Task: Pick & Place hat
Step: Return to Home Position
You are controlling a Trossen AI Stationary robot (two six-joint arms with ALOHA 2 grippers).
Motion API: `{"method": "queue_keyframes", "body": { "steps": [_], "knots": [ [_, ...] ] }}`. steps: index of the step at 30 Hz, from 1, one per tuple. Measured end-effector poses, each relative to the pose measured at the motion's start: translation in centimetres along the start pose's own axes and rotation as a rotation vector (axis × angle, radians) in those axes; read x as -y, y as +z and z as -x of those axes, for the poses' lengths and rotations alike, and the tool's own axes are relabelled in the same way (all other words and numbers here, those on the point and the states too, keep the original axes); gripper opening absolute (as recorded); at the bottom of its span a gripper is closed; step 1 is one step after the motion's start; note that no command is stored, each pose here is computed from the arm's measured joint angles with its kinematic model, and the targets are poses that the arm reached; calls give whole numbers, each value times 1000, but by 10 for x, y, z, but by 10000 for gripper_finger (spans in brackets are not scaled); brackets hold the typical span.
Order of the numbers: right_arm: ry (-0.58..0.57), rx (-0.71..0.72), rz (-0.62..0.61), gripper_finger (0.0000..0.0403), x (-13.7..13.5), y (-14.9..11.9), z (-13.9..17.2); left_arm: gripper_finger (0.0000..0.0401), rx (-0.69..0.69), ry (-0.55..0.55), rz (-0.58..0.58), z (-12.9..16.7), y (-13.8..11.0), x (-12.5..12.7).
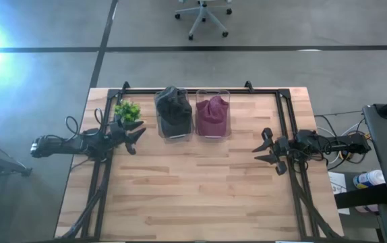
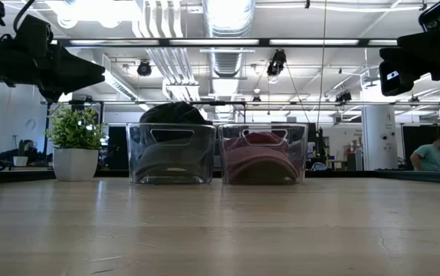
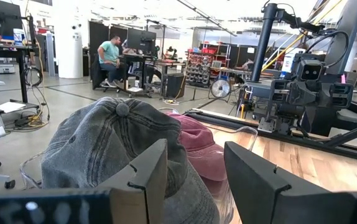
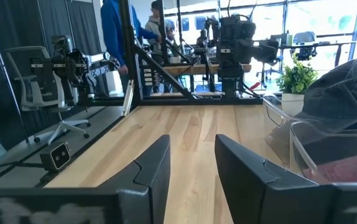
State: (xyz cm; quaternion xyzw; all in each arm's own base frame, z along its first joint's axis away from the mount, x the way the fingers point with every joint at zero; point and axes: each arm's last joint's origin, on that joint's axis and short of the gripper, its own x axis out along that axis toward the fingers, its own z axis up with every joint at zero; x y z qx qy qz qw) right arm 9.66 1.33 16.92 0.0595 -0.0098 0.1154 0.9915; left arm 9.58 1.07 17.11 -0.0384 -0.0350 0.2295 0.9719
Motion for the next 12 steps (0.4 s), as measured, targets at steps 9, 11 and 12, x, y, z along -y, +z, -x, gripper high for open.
{"method": "queue_keyframes", "body": {
  "steps": [9,11,12],
  "knots": [
    [0,0,0,132,0,0,0,153,0,0,0,0,0,0],
    [0,0,0,129,0,0,0,153,0,0,0,0,0,0],
    [0,0,0,128,0,0,0,153,0,0,0,0,0,0]
  ]
}}
